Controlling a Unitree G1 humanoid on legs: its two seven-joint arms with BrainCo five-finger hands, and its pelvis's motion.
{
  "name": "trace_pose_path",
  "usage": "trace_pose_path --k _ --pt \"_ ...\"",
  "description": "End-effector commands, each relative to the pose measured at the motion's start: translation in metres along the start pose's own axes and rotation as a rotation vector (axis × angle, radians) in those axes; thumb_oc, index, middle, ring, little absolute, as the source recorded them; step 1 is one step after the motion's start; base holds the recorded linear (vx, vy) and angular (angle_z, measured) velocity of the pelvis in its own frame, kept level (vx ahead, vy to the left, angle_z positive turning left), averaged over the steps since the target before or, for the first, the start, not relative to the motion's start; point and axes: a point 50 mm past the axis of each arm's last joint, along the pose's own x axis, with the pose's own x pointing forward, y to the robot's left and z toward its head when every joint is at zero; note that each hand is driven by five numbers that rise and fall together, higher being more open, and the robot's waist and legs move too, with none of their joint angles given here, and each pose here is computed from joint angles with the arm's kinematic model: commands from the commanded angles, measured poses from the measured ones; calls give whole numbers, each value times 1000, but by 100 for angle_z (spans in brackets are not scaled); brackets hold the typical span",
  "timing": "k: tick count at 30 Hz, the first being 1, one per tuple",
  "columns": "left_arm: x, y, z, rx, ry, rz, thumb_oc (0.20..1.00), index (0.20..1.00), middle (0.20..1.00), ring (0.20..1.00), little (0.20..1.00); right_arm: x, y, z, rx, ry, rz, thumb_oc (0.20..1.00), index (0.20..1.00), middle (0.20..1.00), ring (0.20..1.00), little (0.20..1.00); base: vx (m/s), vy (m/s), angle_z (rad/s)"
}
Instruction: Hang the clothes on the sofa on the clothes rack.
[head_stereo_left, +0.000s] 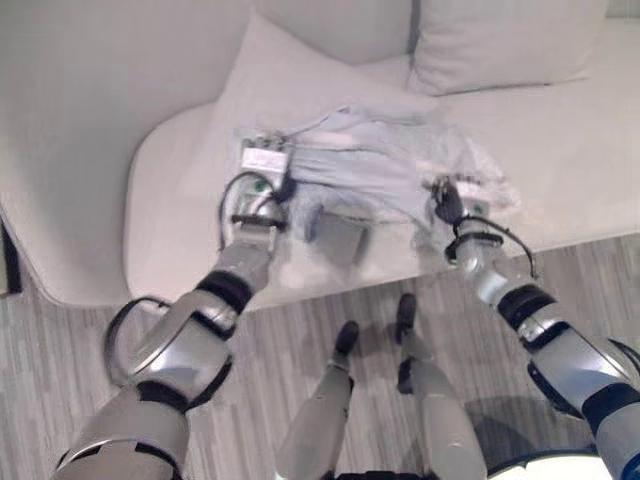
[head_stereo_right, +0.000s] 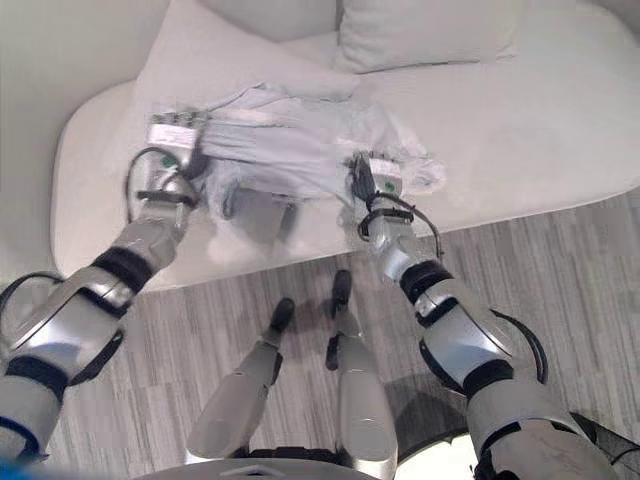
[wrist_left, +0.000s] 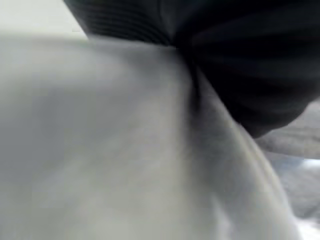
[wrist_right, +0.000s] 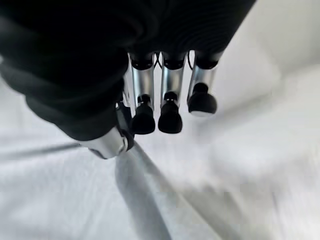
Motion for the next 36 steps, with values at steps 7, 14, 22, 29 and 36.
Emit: trace_pose_path --k 7,14,22,29,36 --pt "-36 32 -63 110 6 58 200 200 200 200 200 -64 13 -43 -16 99 83 200 200 200 200 200 43 102 -24" --pt "-48 48 -75 132 -43 48 200 200 200 200 200 -94 33 -33 153 103 243 1000 1000 1000 1000 1000 -10 140 -23" --pt "-50 51 -80 146 -63 16 200 200 200 200 200 -106 35 -30 193 82 303 1000 1000 1000 1000 1000 -41 145 -23" --pt "-24 64 -64 139 -145 66 200 200 200 200 200 -109 36 -20 272 63 307 1000 1000 1000 1000 1000 -151 89 -20" --pt "-11 68 -39 21 -188 94 200 200 200 200 200 -109 48 4 405 9 398 1000 1000 1000 1000 1000 -24 -30 2"
